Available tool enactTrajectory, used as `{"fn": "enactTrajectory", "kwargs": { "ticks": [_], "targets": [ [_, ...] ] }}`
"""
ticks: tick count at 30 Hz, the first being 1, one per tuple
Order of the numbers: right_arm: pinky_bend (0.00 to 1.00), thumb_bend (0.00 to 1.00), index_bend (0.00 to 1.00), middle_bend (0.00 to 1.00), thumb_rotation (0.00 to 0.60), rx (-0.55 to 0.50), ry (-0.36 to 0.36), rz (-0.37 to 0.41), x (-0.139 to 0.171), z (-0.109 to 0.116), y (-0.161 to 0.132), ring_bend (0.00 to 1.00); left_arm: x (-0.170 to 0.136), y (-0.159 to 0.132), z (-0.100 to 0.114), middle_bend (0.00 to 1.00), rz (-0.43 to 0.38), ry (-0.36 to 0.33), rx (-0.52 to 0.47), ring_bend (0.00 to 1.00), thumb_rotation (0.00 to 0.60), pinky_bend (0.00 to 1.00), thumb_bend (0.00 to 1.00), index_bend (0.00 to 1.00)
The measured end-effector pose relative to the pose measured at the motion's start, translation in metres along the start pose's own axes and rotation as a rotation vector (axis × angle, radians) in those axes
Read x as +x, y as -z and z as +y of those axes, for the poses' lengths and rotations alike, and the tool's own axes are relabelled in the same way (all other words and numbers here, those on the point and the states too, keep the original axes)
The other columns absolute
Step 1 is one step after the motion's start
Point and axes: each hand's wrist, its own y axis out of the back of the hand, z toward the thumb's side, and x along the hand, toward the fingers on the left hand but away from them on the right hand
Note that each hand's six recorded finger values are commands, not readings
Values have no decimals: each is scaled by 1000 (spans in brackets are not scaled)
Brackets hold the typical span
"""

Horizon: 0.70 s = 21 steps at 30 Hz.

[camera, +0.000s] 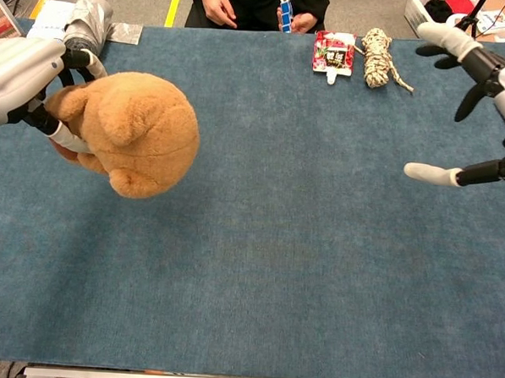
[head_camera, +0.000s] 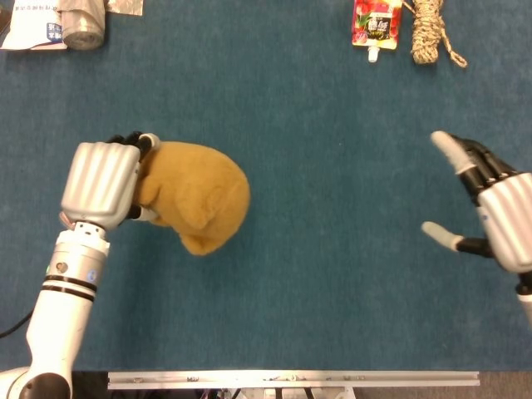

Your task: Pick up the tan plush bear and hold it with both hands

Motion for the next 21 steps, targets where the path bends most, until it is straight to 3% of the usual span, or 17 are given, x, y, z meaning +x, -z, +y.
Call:
{"fn": "enactTrajectory", "kwargs": {
  "ticks": [11, 21],
  "targets": [
    [335, 0, 0, 0, 600, -35, 32, 191, -26, -15, -49, 9, 2, -31, 6, 642, -43, 60, -144, 574, 600, 727, 24, 599],
    [182, 0, 0, 0, 600, -49, 16, 300, -35, -32, -79, 0, 3, -51, 11, 642, -82, 108, -205, 575, 600, 728, 24, 599]
  ]
}}
